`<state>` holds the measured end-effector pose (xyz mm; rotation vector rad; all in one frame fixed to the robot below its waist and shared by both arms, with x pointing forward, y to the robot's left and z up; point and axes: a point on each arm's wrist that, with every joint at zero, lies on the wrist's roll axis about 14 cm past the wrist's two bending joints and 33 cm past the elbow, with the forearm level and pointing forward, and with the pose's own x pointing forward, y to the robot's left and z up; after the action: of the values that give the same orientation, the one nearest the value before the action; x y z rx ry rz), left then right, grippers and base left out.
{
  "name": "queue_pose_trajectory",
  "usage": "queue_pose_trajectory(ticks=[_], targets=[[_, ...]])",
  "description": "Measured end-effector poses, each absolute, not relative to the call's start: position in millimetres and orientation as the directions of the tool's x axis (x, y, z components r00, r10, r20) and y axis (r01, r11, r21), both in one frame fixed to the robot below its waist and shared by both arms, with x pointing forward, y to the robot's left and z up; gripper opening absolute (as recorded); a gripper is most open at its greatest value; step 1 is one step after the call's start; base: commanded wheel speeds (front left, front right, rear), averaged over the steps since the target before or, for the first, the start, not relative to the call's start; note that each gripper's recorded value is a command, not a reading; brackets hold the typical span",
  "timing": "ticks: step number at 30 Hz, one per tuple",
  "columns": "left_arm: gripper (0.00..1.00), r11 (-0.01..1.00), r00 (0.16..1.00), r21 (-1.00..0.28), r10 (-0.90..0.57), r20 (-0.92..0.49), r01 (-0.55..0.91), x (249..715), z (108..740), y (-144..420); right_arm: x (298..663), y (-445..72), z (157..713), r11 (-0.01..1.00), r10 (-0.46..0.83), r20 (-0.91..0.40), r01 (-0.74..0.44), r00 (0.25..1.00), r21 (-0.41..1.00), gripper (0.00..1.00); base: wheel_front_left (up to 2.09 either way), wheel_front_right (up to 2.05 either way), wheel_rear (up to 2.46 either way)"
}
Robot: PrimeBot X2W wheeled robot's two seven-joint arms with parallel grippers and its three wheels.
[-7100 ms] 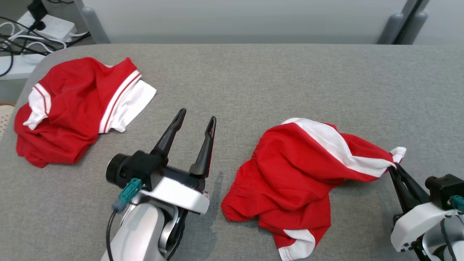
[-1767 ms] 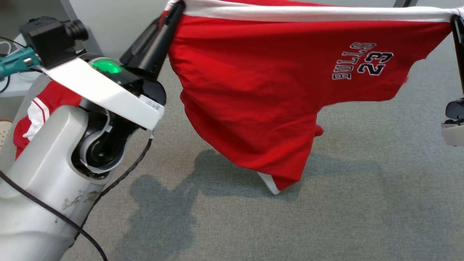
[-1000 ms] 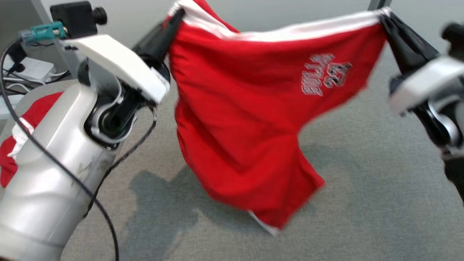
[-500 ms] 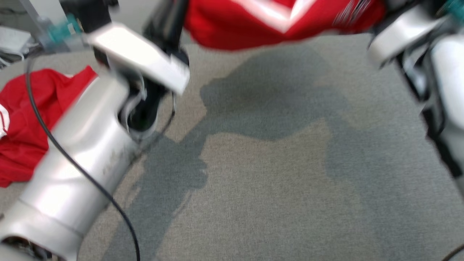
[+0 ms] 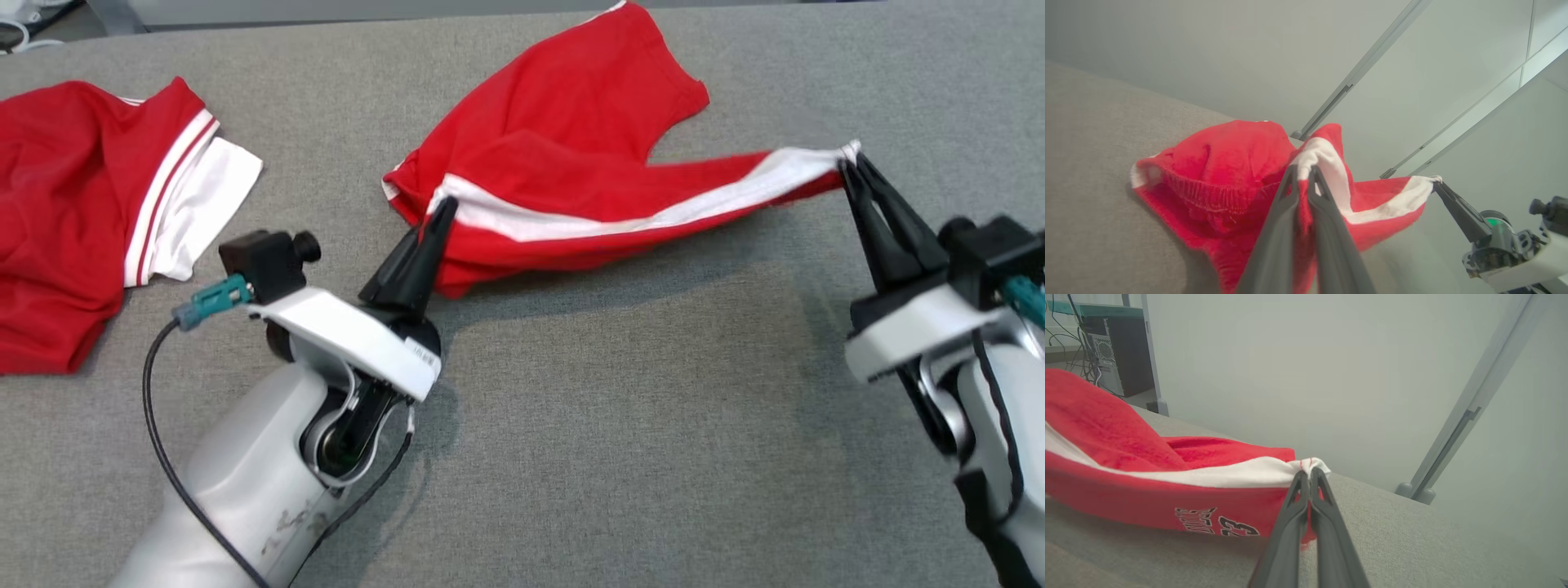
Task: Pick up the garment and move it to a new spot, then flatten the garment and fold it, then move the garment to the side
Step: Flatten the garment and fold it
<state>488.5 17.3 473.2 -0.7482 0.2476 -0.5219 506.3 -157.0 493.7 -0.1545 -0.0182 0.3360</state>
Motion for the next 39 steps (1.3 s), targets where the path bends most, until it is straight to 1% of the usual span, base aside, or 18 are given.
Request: queue_pose_trajectory(ticks=[3,4,5,7,8,9,11,13,15,17,20,22,27,30,31,32,35,39], targets=[[0.00,0.626,0.837,-0.688,-0.545,-0.049,0.367,475,469,23,485,-162,491,0.939,0.319,-0.006,-0.316,0.948,-0.137,0.00,0.00,0.00,0.00],[0.16,0.631,0.838,-0.686,-0.543,-0.056,0.363,470,466,26,476,-161,485,0.938,0.321,-0.021,-0.321,0.947,-0.129,0.00,0.00,0.00,0.00],[0.40,0.635,0.836,-0.683,-0.545,-0.065,0.361,465,464,28,466,-160,477,0.936,0.326,-0.044,-0.329,0.944,-0.122,0.00,0.00,0.00,0.00],[0.51,0.647,0.825,-0.665,-0.560,-0.083,0.373,451,459,31,446,-160,462,0.935,0.330,-0.085,-0.338,0.940,-0.106,0.00,0.00,0.00,0.00],[0.73,0.654,0.802,-0.643,-0.589,-0.100,0.400,436,454,29,431,-161,453,0.935,0.334,-0.114,-0.344,0.936,-0.090,0.00,0.00,0.00,0.00],[0.62,0.659,0.791,-0.630,-0.602,-0.113,0.411,428,450,29,427,-161,451,0.935,0.334,-0.118,-0.344,0.935,-0.082,0.00,0.00,0.00,0.00],[0.66,0.667,0.758,-0.598,-0.636,-0.147,0.444,412,441,27,419,-160,449,0.935,0.340,-0.123,-0.349,0.932,-0.066,0.00,0.00,0.00,0.00],[0.78,0.668,0.734,-0.594,-0.654,-0.183,0.448,398,431,26,414,-160,447,0.934,0.342,-0.130,-0.351,0.931,-0.059,0.00,0.00,0.00,0.00],[0.80,0.670,0.714,-0.592,-0.667,-0.212,0.449,389,423,26,409,-162,445,0.935,0.340,-0.137,-0.350,0.930,-0.055,0.00,0.00,0.00,0.00],[0.79,0.669,0.707,-0.590,-0.672,-0.221,0.453,384,422,25,407,-165,445,0.937,0.333,-0.138,-0.344,0.933,-0.057,0.00,0.00,0.00,0.00],[0.83,0.682,0.686,-0.563,-0.681,-0.258,0.466,378,412,25,406,-165,446,0.937,0.333,-0.136,-0.343,0.933,-0.057,0.00,0.00,0.00,0.00],[0.93,0.704,0.669,-0.508,-0.683,-0.294,0.496,374,403,26,406,-164,448,0.937,0.336,-0.131,-0.346,0.933,-0.058,0.00,0.00,0.00,0.00],[1.00,0.719,0.670,-0.370,-0.690,-0.273,0.589,392,412,15,404,-162,449,0.934,0.345,-0.129,-0.354,0.930,-0.056,0.00,0.00,0.00,0.00],[1.00,0.705,0.659,-0.320,-0.707,-0.256,0.632,396,417,6,402,-160,449,0.933,0.348,-0.129,-0.357,0.929,-0.054,0.00,0.00,0.00,0.00],[0.95,0.703,0.654,-0.306,-0.710,-0.260,0.641,396,417,5,402,-160,450,0.932,0.348,-0.128,-0.357,0.929,-0.054,0.00,0.00,0.00,0.00],[0.84,0.703,0.649,-0.292,-0.711,-0.270,0.649,395,414,5,401,-161,450,0.933,0.348,-0.127,-0.357,0.929,-0.054,0.00,0.00,0.00,0.00],[0.00,0.703,0.637,-0.270,-0.711,-0.299,0.658,392,406,6,401,-161,451,0.933,0.347,-0.127,-0.356,0.929,-0.054,0.00,0.00,0.00,0.00],[0.00,0.686,0.609,-0.265,-0.725,-0.321,0.677,387,403,1,400,-164,454,0.935,0.341,-0.121,-0.350,0.932,-0.055,0.00,0.00,0.00,0.00]])
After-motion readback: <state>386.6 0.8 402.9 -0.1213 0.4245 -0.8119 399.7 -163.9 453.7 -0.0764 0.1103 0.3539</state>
